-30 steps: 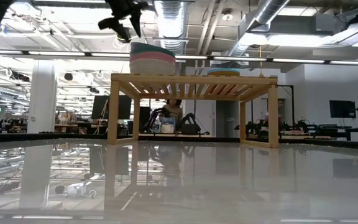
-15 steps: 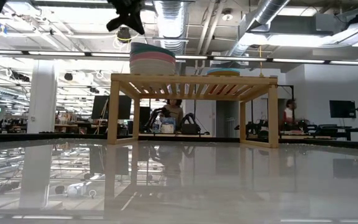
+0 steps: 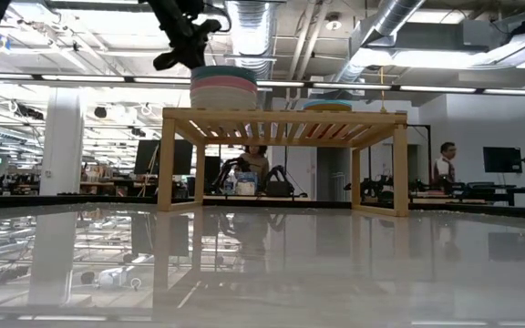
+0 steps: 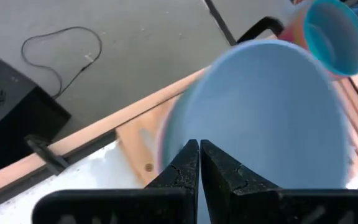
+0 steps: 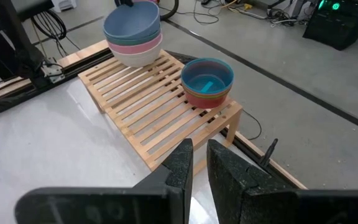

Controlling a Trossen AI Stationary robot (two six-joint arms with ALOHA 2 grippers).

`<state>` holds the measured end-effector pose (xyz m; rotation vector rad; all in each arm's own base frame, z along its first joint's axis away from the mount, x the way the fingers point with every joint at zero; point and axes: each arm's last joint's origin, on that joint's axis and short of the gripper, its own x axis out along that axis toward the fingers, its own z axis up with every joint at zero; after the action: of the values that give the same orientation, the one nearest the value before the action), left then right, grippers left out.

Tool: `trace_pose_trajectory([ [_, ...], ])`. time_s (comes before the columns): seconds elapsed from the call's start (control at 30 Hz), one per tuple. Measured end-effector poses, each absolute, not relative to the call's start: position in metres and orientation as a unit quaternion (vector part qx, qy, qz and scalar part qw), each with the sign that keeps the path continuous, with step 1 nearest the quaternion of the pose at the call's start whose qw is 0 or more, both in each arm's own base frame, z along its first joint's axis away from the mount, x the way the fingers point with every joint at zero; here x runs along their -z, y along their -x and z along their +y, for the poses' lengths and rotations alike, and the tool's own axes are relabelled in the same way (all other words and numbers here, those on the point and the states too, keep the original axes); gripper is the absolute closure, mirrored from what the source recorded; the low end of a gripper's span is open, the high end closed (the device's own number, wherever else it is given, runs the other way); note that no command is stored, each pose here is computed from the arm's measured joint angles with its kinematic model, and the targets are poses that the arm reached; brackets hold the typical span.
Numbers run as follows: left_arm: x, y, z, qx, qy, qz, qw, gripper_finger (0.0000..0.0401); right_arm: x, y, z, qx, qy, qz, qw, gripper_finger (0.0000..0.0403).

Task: Place and stack bowls onto a shelf
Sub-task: Stack the large blue bowl on top of the large green bowl

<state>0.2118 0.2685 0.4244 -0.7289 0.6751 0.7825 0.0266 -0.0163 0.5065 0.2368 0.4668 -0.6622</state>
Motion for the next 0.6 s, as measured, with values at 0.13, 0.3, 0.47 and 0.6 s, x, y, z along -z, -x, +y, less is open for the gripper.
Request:
trace_pose_trajectory([
  [0.13,-0.422,-0.206,0.274,-0.375,0.35,0.314,0.799,0.0401,-0.506,-0.027,-0.016,0.321,-0.115,0.227,0.912,0.0327],
  [0.3,-0.422,-0.206,0.273,-0.374,0.369,0.304,0.795,0.0401,-0.506,-0.027,-0.016,0.321,-0.114,0.227,0.912,0.0327],
  [0.47,-0.449,-0.213,0.268,-0.318,0.36,0.202,0.854,0.0401,-0.506,-0.027,-0.016,0.32,-0.111,0.228,0.913,0.0327],
  [0.6,-0.47,-0.239,0.259,-0.283,0.317,0.107,0.899,0.0401,-0.506,-0.027,-0.016,0.32,-0.111,0.228,0.913,0.0327],
])
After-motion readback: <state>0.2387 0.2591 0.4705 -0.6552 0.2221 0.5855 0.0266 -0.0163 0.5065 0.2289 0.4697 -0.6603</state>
